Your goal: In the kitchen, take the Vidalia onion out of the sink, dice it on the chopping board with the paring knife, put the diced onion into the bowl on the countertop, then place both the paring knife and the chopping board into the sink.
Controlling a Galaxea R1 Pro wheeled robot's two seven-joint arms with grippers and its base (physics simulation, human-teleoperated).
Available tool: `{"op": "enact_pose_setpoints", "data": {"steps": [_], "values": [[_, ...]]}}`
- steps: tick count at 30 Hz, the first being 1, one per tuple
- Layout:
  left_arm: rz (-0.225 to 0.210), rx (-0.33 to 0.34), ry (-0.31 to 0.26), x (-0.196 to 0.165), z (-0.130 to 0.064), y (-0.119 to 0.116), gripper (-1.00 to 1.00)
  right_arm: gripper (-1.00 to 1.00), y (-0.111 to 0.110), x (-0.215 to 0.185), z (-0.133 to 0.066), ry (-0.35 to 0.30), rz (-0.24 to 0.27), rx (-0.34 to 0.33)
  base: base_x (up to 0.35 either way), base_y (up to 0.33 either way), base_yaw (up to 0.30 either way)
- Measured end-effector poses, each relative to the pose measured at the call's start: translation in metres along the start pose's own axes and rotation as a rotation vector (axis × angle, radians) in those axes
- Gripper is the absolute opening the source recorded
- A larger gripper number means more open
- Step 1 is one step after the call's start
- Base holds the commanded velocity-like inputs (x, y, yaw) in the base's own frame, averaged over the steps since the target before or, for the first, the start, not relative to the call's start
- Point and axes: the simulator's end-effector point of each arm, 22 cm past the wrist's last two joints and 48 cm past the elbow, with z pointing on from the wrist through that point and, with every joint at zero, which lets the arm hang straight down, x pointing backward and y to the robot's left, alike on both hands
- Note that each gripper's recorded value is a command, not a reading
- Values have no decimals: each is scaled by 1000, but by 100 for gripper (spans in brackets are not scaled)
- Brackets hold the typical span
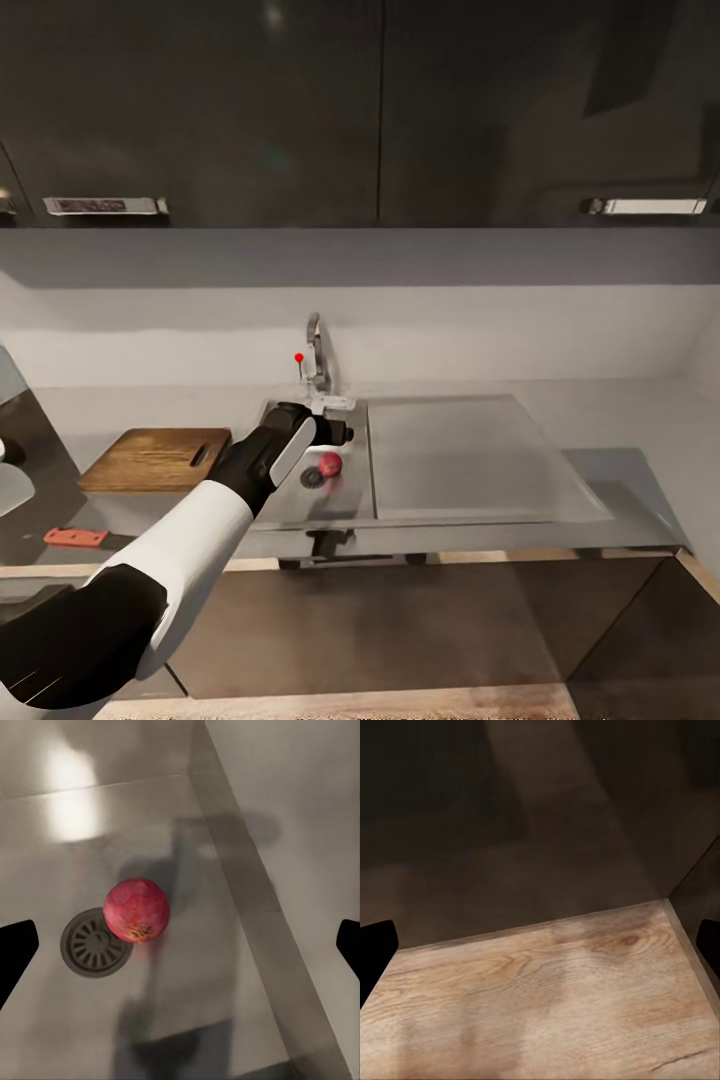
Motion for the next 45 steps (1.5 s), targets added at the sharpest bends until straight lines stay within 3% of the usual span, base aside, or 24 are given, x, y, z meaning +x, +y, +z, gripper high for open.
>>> {"op": "enact_pose_setpoints", "data": {"steps": [14,30,45], "values": [[-5,-1,23,11,12,3,100,100,-1,9,-2,22,-4,0,8,0,0],[-26,-24,54,37,35,18,100,100,-1,18,-5,47,-7,2,204,0,0],[-34,-33,86,54,49,26,100,100,-2,28,-7,71,-11,4,15,0,0]]}}
